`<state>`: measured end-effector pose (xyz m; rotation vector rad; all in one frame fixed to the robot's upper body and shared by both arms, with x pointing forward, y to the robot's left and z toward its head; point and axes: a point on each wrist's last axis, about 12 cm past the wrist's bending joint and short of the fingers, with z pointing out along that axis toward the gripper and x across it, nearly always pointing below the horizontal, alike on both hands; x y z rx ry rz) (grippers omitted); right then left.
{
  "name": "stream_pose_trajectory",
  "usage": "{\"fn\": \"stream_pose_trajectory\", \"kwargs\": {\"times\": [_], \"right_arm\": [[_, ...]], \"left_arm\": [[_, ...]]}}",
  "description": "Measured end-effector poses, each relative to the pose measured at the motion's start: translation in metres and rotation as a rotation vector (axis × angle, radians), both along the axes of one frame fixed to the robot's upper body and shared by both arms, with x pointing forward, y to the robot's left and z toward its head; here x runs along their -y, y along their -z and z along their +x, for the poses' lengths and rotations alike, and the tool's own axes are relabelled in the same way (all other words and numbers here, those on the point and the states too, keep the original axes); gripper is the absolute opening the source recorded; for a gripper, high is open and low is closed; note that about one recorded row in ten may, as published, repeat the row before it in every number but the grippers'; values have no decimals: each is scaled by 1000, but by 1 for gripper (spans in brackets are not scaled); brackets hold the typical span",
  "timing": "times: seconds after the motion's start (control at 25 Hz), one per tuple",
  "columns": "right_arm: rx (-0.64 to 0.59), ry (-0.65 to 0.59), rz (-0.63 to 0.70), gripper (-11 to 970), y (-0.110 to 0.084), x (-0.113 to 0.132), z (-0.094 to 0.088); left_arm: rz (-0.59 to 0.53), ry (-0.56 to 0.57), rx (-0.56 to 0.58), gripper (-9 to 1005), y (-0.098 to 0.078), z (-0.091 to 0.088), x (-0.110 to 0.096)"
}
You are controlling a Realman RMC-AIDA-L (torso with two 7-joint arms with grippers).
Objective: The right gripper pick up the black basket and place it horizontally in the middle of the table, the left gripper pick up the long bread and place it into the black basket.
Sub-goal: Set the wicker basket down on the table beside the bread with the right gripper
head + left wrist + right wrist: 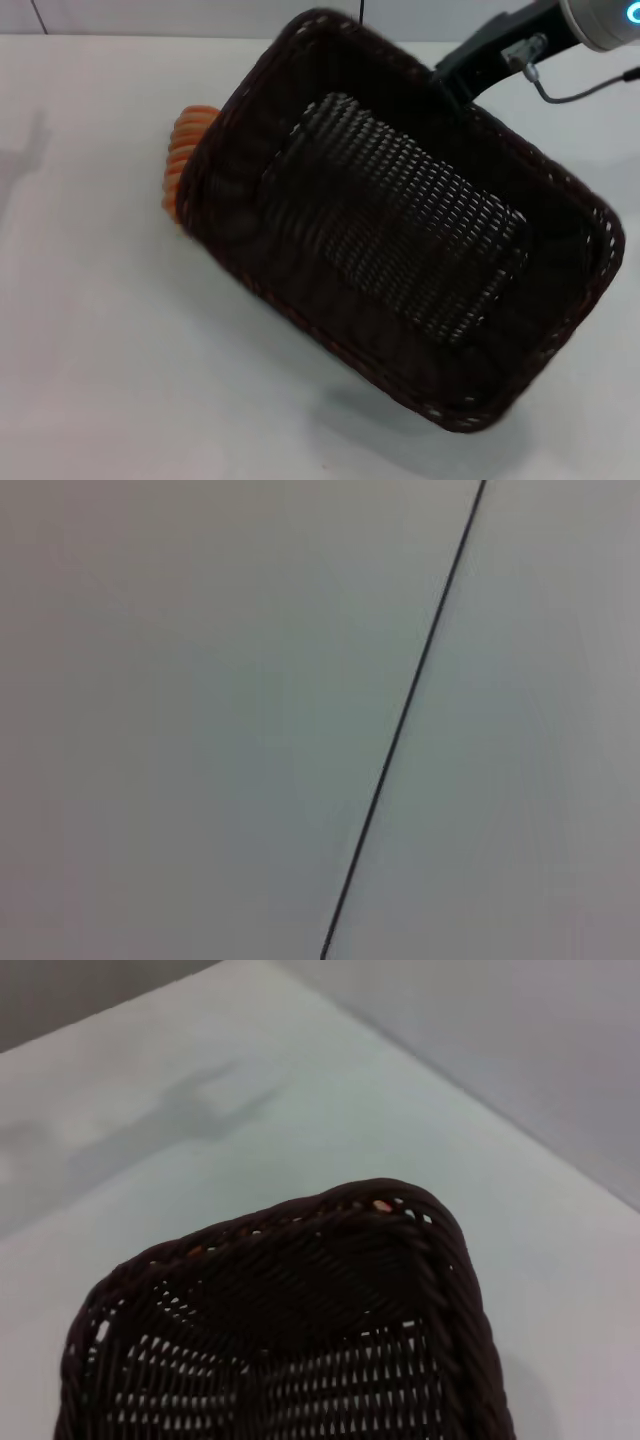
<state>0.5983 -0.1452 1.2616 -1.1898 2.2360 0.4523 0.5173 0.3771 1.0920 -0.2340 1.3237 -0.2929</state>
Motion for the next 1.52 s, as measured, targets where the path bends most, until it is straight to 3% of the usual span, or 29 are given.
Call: {"fn": "stream_pose_trajectory", "kwargs": {"times": [0.32,0.72,1.08,1.52], "right_arm": [[22,-258,-101,173,-16,-17,1],[-4,-472,-202,172,-16,-26,16],[-4,-513,-258,173,-1,-30,19],[72,-522,-280,170,6,-54,25]], "left_arm": [[-19,-29,1,710,-1,0,-1],[-32,-36,-24,708,0,10,24],[-21,13,-1,706,-7,31,56],[-14,81,7,704,-11,44,78]]}}
